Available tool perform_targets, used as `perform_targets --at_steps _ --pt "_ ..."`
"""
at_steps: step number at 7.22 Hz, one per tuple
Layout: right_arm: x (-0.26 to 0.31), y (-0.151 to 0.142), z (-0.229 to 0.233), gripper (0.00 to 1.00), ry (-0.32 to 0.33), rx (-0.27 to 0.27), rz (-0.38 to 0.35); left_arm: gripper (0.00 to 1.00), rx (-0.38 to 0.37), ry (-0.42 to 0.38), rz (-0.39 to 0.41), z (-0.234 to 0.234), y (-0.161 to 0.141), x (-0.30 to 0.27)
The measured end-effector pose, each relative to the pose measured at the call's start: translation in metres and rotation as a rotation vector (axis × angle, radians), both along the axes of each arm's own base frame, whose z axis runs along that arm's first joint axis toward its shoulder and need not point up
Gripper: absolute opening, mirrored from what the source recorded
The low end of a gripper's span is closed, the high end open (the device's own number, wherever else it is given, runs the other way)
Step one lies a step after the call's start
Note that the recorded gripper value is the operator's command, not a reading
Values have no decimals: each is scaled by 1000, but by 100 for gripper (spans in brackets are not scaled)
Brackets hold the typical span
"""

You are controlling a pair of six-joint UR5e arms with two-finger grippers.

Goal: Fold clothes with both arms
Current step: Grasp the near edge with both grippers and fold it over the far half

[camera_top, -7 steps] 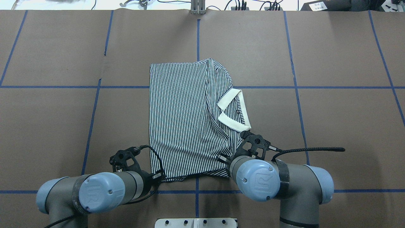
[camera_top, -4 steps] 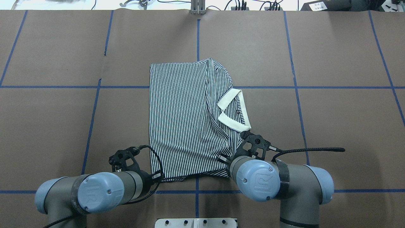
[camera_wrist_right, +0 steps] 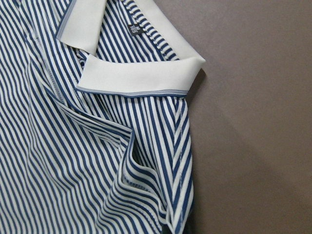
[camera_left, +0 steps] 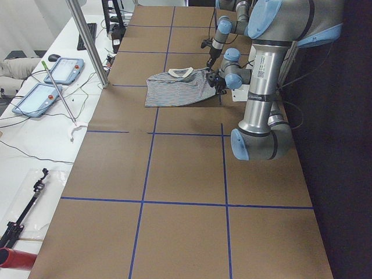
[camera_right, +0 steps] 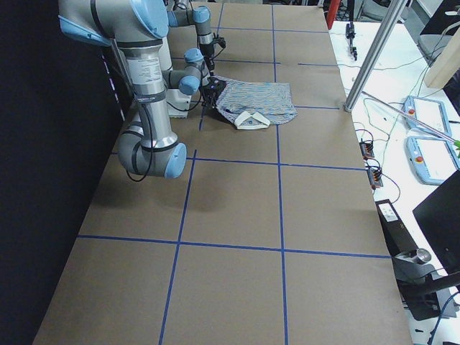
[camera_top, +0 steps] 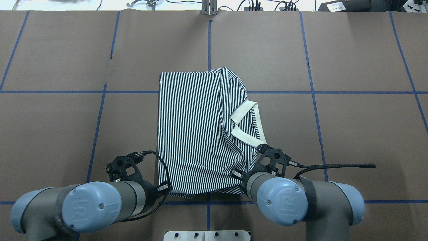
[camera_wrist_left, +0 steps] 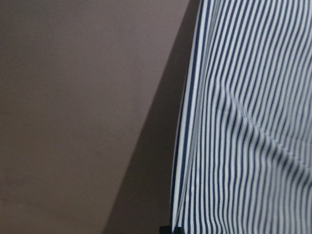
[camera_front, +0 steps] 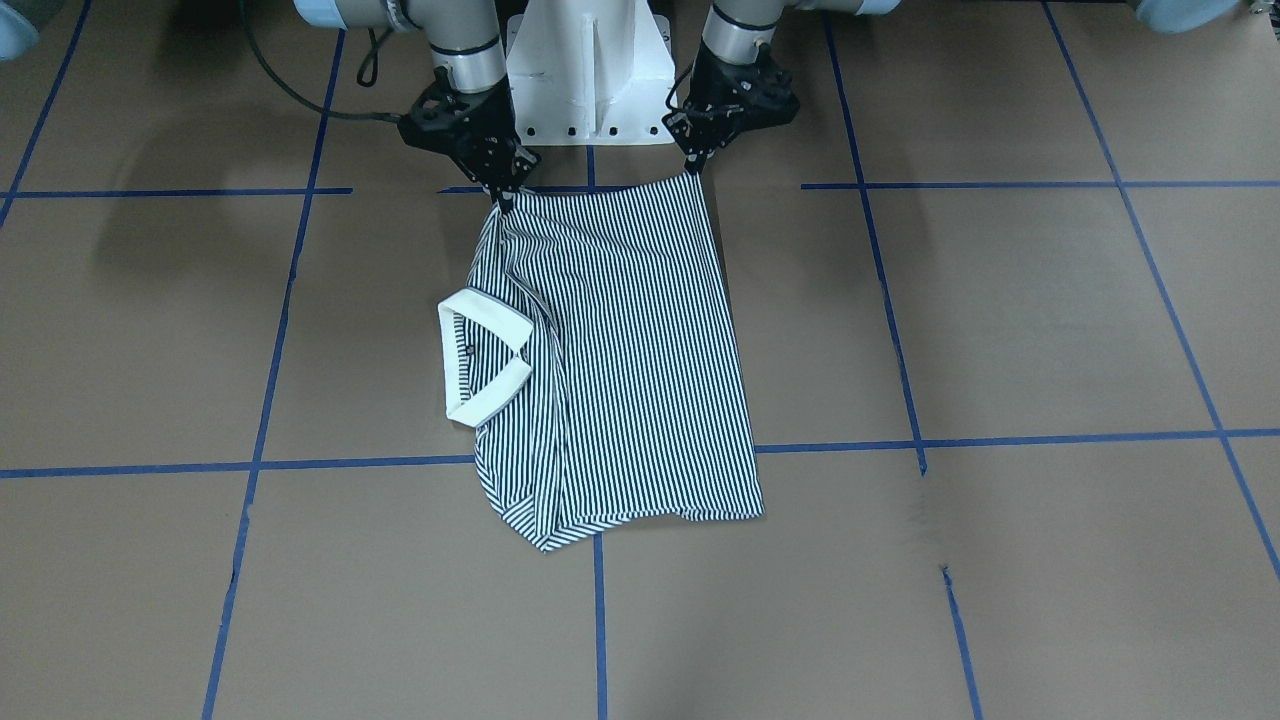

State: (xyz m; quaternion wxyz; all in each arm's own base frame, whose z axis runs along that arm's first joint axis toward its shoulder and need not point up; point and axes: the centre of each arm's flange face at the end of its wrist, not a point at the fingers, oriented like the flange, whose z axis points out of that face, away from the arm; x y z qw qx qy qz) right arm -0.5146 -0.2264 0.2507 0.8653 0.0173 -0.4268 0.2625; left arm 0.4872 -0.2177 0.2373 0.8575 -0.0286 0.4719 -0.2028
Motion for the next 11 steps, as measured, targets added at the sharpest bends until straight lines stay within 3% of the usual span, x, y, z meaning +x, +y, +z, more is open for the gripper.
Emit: perform_targets --at_steps 2,3,6,8,9,10,11 --pt "57 26 -36 0 -42 -9 -9 0 0 48 1 -35 0 -33" --pt "68 11 -50 0 -50 -9 14 0 25 61 -28 -45 -22 -45" --pt "66 -96 -62 0 -29 -24 63 0 144 -9 -103 -48 -138 -49" --pt "56 -153 -43 0 -37 -46 94 0 178 -33 -129 -29 -182 -36" --pt "46 -186 -32 24 -32 -70 97 0 187 -43 -137 -21 -197 -26" --pt "26 -222 -21 39 -18 -82 99 23 212 -72 -134 -12 -222 -10" --pt "4 -269 -6 77 -10 -79 95 40 258 -110 -128 0 -263 11"
